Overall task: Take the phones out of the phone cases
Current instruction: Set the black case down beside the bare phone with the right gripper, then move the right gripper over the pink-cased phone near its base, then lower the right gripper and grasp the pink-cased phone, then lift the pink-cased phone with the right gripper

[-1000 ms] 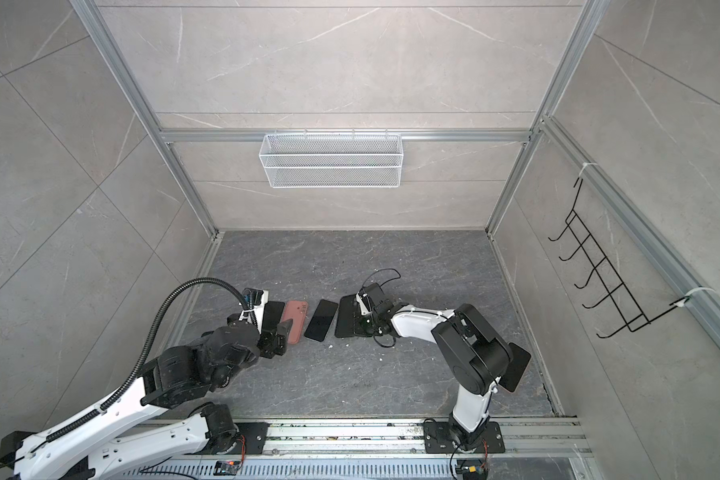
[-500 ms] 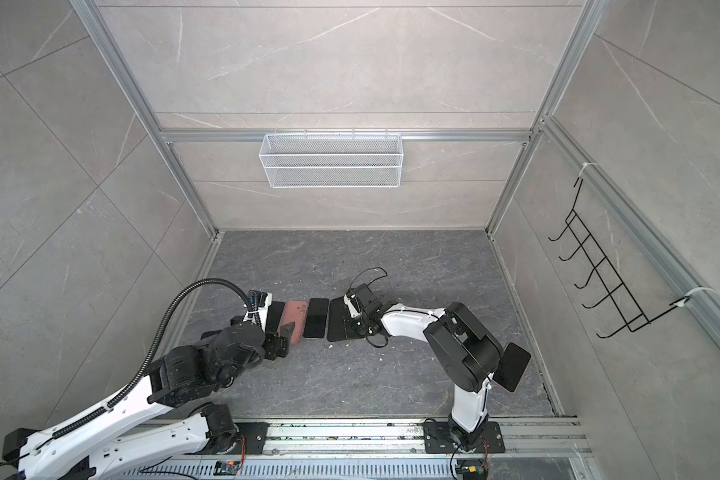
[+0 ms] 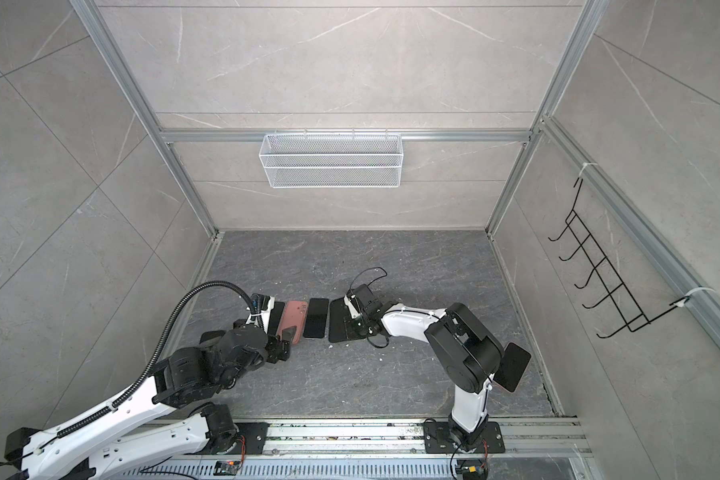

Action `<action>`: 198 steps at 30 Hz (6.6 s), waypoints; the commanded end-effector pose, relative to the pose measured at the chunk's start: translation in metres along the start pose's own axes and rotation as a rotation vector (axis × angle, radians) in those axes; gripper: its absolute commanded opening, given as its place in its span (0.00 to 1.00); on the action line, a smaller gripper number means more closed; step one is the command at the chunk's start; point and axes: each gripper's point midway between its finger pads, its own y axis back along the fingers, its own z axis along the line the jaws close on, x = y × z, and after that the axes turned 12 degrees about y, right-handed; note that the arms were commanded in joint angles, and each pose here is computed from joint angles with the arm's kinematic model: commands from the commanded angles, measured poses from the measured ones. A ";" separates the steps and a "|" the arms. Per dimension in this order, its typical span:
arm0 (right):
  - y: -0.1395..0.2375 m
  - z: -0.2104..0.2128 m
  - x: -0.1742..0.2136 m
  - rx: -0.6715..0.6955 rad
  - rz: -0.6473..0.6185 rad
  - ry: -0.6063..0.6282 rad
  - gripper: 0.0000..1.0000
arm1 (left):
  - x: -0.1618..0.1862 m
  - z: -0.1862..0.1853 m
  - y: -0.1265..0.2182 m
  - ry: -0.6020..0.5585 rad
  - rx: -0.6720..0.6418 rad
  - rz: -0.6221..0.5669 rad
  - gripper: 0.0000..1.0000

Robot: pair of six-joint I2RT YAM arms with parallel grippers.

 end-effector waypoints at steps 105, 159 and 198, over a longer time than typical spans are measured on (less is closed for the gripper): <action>0.290 -0.308 0.271 0.971 -0.181 -1.446 1.00 | 0.062 -0.096 -0.077 0.070 0.282 0.189 0.94; 0.250 -0.313 0.255 0.707 -0.193 -1.417 0.71 | 0.057 -0.102 -0.075 0.084 0.305 0.177 0.92; 0.230 -0.308 0.227 0.637 -0.166 -1.308 0.86 | 0.054 -0.111 -0.081 0.073 0.298 0.190 0.92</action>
